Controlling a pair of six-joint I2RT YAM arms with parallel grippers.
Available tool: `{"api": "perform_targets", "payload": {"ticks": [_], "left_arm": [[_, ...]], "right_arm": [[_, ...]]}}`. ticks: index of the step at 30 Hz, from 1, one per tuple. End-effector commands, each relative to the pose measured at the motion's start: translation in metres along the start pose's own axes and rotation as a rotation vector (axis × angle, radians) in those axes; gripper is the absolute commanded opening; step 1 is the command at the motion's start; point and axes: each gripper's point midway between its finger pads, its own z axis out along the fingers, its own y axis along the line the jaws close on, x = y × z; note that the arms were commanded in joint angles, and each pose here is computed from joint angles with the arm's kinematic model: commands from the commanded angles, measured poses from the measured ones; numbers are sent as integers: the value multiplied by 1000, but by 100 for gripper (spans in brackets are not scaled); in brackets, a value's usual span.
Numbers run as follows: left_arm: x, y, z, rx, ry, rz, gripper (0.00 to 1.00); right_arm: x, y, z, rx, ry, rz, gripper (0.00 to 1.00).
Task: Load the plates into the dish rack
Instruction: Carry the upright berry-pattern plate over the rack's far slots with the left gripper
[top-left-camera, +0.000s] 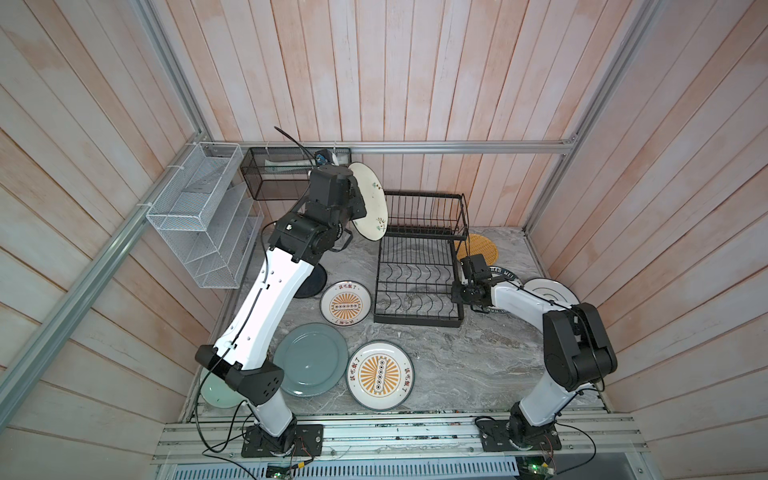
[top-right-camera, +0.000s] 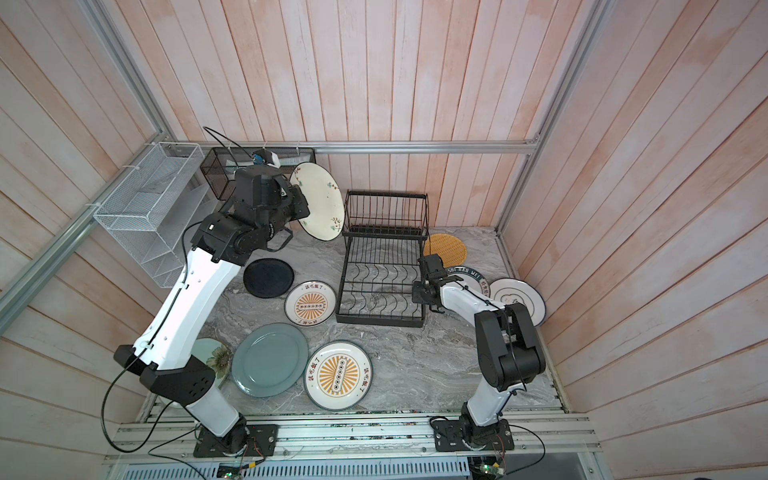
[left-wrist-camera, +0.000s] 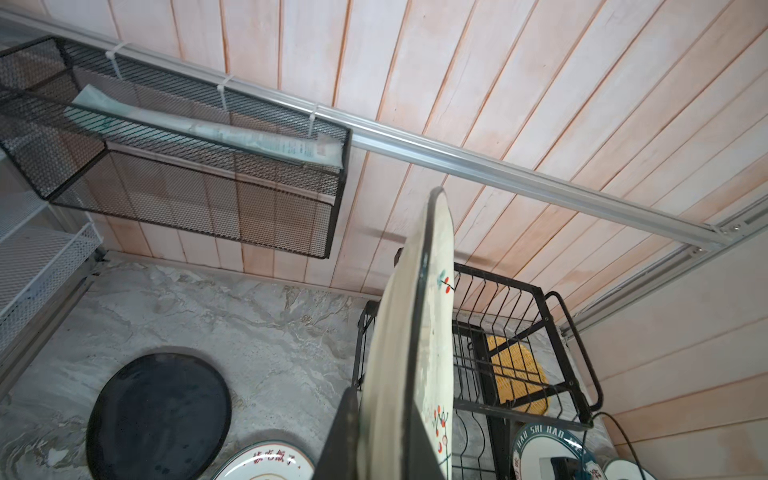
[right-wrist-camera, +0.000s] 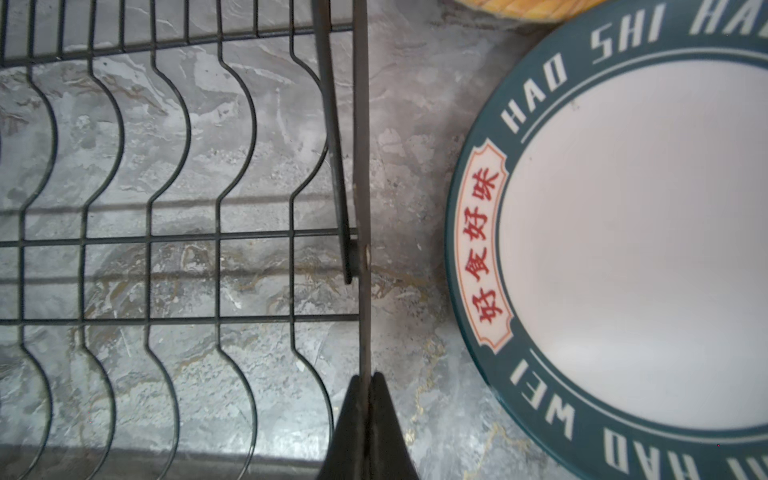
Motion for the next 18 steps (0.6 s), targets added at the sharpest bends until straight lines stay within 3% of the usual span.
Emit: {"api": "perform_targets", "payload": {"ticks": [1,5,13,18], "left_arm": [[-54,-17,-16,14,-199,-4,0],[-58,-38,-3,-9,-262,89,0],[-53,-67,23,-127,-364,274,0],[-49,-75,37,-201,-413,322,0]], "right_arm": [[-20,3,-17,-22,-66,34,33],[-33,21,-34,-126,-110,12,55],[-51,44,-101,-312,-266,-11,78],[-46,45,-140,-378,-329,-12,90]]}}
